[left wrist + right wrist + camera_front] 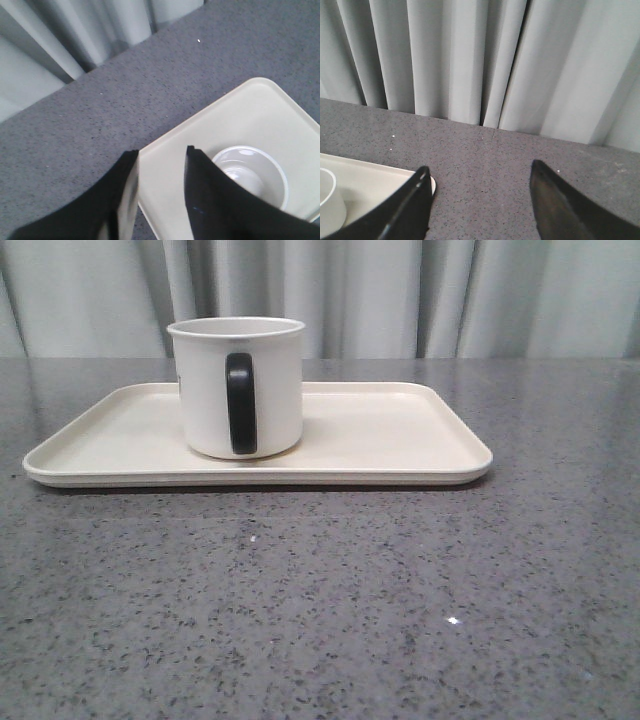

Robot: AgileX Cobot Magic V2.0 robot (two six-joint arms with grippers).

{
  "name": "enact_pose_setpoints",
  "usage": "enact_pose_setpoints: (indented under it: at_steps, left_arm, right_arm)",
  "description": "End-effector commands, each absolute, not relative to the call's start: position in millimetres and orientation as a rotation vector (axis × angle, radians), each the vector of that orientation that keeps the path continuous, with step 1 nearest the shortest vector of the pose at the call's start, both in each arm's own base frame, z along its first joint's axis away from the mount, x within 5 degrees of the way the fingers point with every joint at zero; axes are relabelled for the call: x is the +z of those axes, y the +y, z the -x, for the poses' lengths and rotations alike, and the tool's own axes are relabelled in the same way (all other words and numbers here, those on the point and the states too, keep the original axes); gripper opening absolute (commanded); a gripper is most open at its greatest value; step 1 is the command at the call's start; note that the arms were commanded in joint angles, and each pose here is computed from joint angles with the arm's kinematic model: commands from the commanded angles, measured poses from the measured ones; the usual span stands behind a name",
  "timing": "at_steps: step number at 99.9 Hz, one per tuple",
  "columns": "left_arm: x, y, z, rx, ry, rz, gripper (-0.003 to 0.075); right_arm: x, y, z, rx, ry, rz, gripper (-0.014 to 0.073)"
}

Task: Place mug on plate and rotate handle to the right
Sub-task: 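Open the left gripper and withdraw it from the mug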

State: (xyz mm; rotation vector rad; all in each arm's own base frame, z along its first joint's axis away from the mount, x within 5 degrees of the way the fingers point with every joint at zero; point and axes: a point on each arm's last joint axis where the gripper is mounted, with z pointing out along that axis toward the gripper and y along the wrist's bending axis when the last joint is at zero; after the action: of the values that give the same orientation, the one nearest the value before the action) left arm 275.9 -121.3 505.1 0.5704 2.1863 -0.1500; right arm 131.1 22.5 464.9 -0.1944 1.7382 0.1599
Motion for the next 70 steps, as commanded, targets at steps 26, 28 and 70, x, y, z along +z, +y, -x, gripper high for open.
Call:
enact_pose_setpoints:
  at_steps: [26, 28, 70]
  left_arm:
    - [550.9, -70.2, -191.0, -0.045, 2.017, -0.433, 0.0230]
    - [550.4, -66.7, -185.2, -0.035, 2.015, -0.429, 0.0230]
    - [503.6, -23.8, -137.6, 0.270, 2.083, -0.404, 0.0194]
  right_arm:
    - [480.6, 21.3, -129.3, 0.143, 1.633, 0.182, 0.0444]
    - [480.6, 21.3, -129.3, 0.143, 1.633, 0.182, 0.0444]
    - [480.5, 21.3, -129.3, 0.143, 1.635, 0.183, 0.0444]
